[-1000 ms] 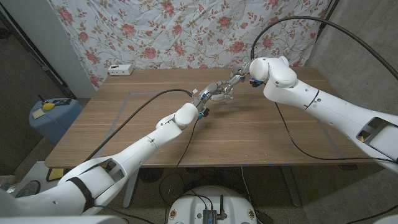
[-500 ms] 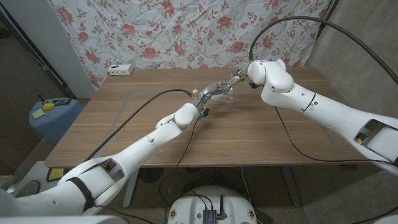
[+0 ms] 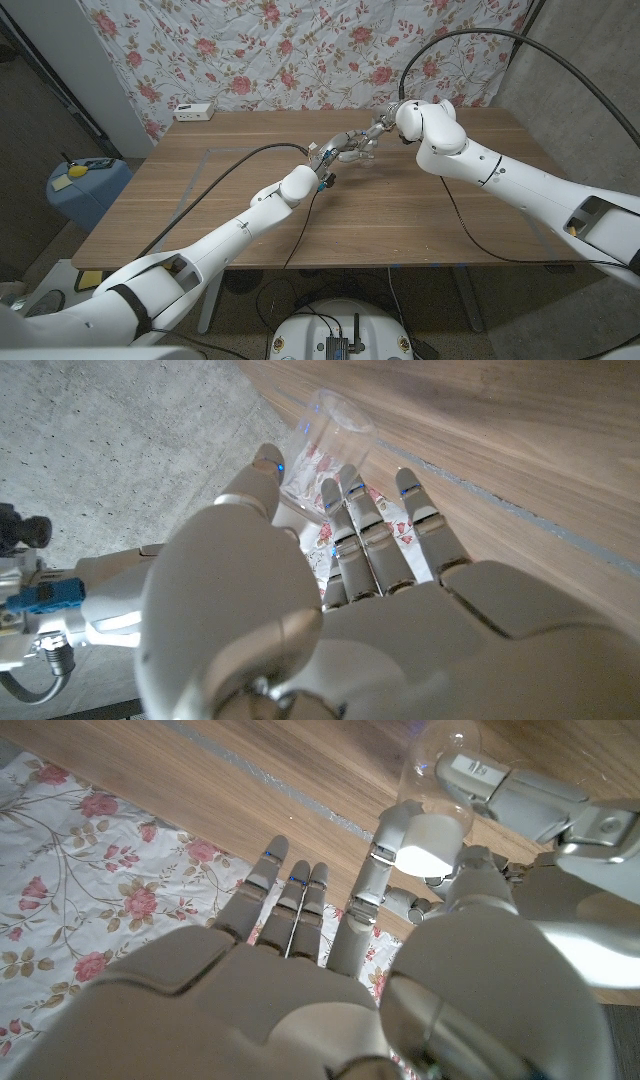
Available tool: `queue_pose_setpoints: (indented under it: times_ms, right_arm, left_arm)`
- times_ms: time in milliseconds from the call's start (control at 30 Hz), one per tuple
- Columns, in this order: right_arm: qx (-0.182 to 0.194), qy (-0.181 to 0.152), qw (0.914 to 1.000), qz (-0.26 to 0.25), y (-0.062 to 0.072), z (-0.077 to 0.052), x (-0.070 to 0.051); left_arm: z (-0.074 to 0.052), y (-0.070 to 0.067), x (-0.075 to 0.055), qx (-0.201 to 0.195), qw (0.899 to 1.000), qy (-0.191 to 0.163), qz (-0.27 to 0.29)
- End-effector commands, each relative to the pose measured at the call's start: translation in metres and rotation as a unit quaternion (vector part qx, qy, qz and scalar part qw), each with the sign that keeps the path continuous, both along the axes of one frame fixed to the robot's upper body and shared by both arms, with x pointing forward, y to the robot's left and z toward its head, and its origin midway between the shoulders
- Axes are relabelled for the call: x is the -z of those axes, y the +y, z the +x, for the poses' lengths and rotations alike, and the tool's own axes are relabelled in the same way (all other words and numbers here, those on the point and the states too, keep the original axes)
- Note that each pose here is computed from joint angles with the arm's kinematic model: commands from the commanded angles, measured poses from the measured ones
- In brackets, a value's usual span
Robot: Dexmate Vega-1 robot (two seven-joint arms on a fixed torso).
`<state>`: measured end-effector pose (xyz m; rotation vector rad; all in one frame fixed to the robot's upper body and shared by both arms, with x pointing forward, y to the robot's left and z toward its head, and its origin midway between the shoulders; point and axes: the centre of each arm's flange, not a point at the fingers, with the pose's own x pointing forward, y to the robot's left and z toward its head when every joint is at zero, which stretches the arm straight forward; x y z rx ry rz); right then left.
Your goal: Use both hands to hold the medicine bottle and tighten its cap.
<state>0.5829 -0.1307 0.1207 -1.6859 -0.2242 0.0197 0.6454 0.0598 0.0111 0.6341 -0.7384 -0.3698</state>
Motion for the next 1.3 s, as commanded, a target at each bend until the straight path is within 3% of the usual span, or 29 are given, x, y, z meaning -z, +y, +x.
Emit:
queue_pose_setpoints:
  times_ms: [33,467,1300]
  right_arm:
    - [0.008,-0.013,0.9999,0.006,0.003,0.001,0.002]
    - [0.027,-0.042,0.9987,0.009,0.006,-0.004,0.005]
    - [0.011,-0.03,0.9995,0.008,0.006,-0.012,-0.004]
  left_arm:
    - [-0.002,0.002,0.001,-0.001,1.0,0.0,-0.001]
    - [-0.004,0.003,0.003,0.001,1.0,0.0,-0.003]
    - [-0.003,0.007,0.003,0.001,1.0,0.001,-0.004]
